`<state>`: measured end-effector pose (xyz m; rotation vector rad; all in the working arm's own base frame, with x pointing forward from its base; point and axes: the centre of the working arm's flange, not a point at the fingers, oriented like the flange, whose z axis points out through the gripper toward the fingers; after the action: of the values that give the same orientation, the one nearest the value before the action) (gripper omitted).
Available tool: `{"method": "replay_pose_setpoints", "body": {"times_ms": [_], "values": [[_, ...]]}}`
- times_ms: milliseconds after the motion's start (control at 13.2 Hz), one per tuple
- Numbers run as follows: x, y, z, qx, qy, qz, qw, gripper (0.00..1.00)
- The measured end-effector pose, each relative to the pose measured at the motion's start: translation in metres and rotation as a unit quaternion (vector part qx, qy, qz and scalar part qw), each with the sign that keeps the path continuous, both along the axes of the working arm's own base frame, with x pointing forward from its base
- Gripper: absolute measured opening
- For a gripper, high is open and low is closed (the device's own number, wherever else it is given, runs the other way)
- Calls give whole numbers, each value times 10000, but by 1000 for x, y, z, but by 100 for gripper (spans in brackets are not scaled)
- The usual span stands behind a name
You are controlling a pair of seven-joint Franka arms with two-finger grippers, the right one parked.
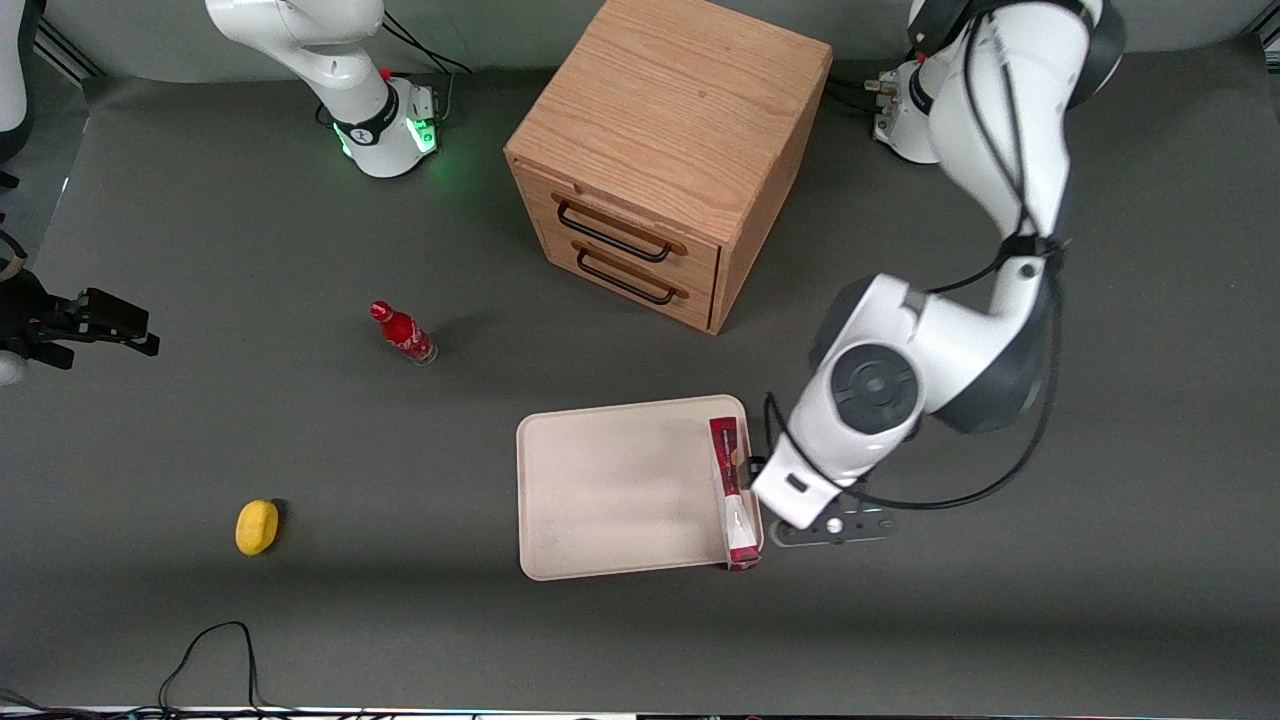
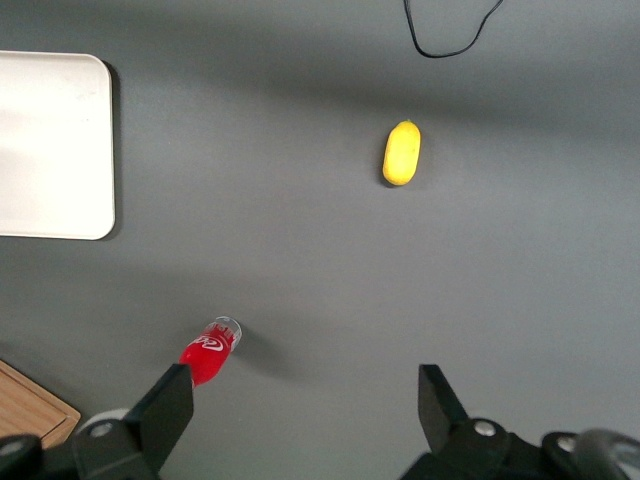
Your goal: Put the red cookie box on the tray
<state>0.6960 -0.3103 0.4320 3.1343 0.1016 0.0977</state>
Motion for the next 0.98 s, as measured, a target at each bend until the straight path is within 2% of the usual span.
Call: {"method": "replay_pose_setpoints", "body": {"times_ms": [226, 679, 981], "values": [[-7, 46, 50, 105, -31, -130, 9999, 100], [-50, 126, 69, 376, 185, -341, 9985, 100], [-68, 171, 83, 368, 331, -423, 9979, 100]]}}
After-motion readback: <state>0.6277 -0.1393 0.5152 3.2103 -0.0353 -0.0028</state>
